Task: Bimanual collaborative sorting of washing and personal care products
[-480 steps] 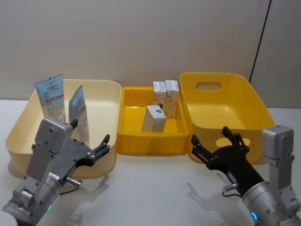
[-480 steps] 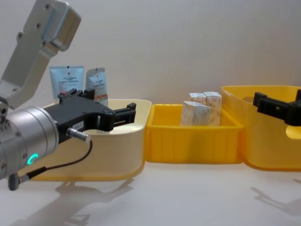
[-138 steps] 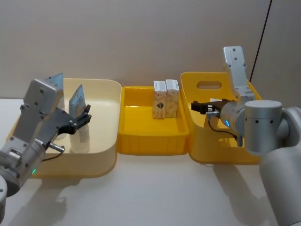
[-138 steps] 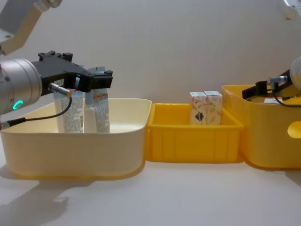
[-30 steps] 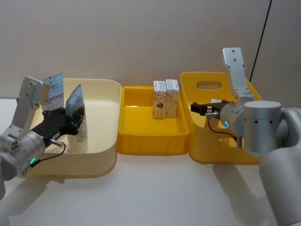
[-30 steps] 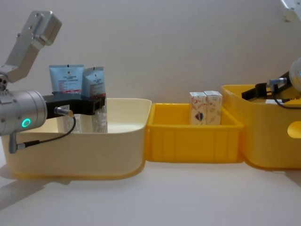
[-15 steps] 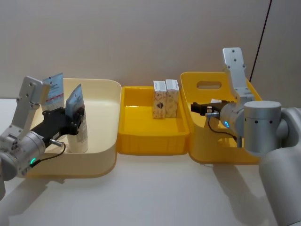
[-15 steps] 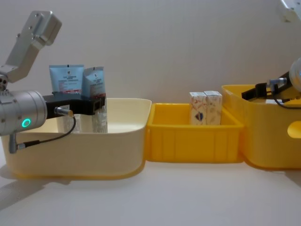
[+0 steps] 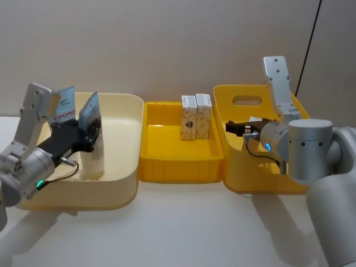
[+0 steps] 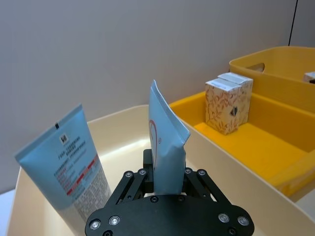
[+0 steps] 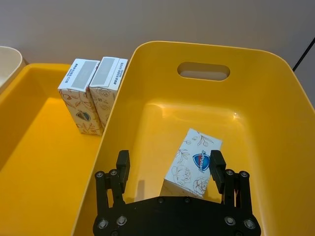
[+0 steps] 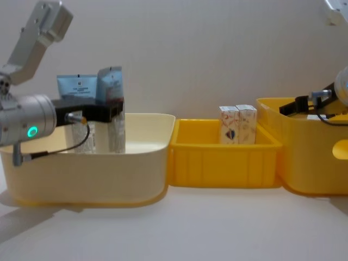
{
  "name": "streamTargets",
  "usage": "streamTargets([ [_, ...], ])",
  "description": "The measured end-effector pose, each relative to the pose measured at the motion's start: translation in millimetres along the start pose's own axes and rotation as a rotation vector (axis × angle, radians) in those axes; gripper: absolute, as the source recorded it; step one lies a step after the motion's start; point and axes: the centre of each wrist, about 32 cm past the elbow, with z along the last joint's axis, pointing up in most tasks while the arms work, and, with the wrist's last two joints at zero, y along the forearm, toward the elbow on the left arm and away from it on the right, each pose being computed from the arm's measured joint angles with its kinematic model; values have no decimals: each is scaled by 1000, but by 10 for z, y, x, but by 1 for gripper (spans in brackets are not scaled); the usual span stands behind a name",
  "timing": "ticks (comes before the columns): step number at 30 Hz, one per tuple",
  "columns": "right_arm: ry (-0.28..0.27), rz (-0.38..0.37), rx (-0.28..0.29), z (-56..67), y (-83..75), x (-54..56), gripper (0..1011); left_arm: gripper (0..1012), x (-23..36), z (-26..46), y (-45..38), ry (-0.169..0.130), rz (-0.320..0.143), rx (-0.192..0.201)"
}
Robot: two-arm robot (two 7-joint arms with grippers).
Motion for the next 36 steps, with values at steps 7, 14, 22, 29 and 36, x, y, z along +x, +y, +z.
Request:
streamTargets([
  [7,0,0,0,0,0,0,1001,239,-12,175,-22,-25,-11,-41],
  [14,0,0,0,0,0,0,1001,240,-19,349,-54,-50,-38,-76],
  [22,-4,-1,9,8,1,-1,1001,240,4,548,-143,-89,-89,-114],
  [29,-32,8,70,46,-23,-37,1001,240,63,671,-283,-112,-142,-149],
  [36,-63,20,151,80,-81,-79,1001,240,102,730,-401,-109,-179,-172],
])
